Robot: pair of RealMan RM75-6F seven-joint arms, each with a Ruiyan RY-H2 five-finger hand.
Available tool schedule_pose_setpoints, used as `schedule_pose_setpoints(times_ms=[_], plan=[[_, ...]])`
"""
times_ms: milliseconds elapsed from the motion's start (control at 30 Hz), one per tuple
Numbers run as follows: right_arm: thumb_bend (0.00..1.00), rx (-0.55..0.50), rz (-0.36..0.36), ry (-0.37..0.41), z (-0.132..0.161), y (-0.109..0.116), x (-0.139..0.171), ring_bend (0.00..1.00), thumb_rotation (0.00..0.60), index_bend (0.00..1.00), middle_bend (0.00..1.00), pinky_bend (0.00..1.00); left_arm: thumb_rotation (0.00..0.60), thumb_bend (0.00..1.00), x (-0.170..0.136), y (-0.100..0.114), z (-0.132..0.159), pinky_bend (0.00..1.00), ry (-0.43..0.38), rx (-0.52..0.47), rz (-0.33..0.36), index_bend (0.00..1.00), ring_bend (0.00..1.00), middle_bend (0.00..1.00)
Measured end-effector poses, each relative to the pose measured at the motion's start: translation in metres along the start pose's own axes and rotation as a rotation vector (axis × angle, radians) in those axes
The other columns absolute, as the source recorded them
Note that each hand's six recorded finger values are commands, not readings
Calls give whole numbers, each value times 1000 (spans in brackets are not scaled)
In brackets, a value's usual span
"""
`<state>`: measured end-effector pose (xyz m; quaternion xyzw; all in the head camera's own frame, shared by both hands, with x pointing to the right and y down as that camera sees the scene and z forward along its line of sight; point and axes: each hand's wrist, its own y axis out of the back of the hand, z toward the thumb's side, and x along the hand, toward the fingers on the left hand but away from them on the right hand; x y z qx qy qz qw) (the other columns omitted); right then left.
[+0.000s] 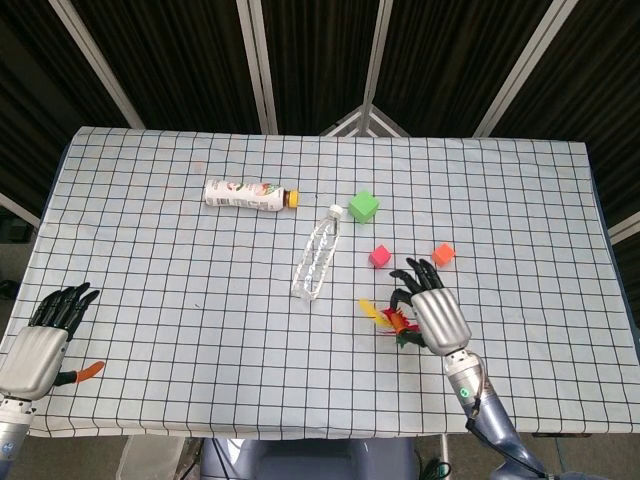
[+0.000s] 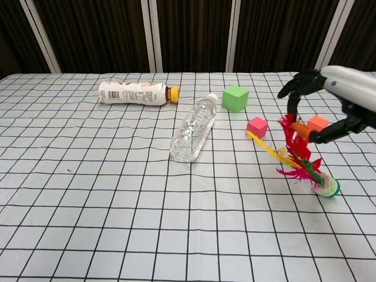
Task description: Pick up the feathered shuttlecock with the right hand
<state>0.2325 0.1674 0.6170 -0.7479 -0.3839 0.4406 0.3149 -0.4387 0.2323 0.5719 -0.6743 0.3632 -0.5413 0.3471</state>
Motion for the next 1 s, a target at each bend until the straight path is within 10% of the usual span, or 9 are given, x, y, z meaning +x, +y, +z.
schedule_pose_setpoints(times_ms=[300, 633, 1000], plan=[[529, 40, -10, -83, -39, 16, 17, 0, 600, 559, 235, 0, 600, 0, -1, -2, 0, 0, 4, 10, -4, 0, 0, 0], [438, 86, -25, -126, -65, 31, 42, 0, 600, 12, 66, 0, 600, 0, 0, 0, 0, 0, 3, 9, 2, 0, 0, 0], [402, 156, -103, -122, -72, 69, 75, 0, 600, 0, 0, 0, 600, 0, 0, 0, 0, 0, 3, 8, 9, 0, 0, 0]])
